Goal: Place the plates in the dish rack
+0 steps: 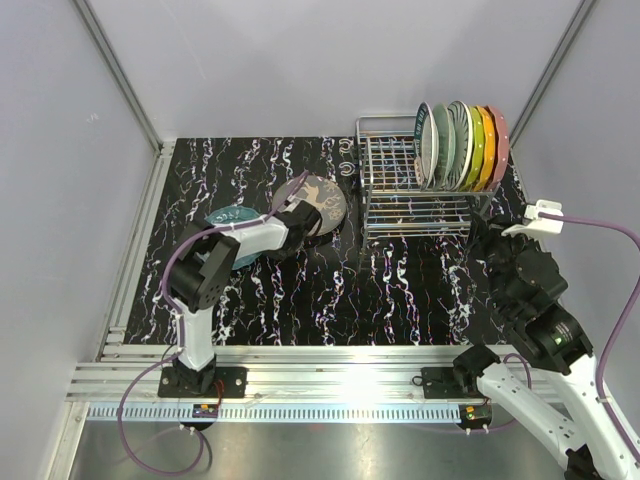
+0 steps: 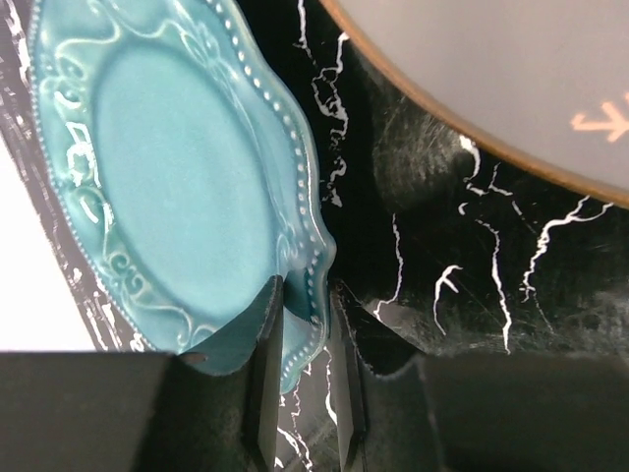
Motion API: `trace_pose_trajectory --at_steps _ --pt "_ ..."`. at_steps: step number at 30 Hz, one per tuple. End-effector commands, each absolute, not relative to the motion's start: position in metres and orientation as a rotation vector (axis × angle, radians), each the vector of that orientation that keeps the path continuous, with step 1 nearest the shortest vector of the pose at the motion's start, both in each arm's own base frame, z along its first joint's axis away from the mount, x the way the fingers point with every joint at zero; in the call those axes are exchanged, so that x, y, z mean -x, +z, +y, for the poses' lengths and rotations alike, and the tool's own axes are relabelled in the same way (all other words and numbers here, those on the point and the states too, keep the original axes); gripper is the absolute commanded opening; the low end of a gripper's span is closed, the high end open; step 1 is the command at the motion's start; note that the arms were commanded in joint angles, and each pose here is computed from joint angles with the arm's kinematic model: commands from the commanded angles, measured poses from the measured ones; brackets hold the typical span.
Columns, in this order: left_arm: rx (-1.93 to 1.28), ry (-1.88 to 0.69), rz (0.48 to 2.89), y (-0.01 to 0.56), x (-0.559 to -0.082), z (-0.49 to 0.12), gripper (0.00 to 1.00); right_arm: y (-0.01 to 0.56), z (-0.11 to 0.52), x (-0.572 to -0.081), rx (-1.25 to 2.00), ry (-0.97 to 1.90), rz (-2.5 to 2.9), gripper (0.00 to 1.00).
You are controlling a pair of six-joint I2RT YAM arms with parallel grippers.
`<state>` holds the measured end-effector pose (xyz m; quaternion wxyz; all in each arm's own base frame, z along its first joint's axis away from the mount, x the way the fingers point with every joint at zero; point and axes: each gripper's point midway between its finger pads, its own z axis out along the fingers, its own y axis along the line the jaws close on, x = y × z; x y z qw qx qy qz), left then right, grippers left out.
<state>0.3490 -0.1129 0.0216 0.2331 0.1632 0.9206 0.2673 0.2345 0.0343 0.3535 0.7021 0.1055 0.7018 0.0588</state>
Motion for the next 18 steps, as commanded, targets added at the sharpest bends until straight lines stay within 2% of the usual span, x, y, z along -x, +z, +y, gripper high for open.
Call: trace_pose_trajectory --at_steps 1,6,18 --pt "-0.356 0.757 2.446 0.048 -0.358 -0.117 0.00 0.363 0.036 -0.232 -0.235 0.171 1.529 0.31" --pt "-0.273 0.729 2.376 0.088 -0.358 -0.113 0.00 0.366 0.054 -0.230 -0.154 0.252 1.529 0.38" --pt "-0.136 0.631 2.238 0.163 -0.356 -0.106 0.00 0.356 0.119 -0.231 0.067 0.524 1.580 0.41"
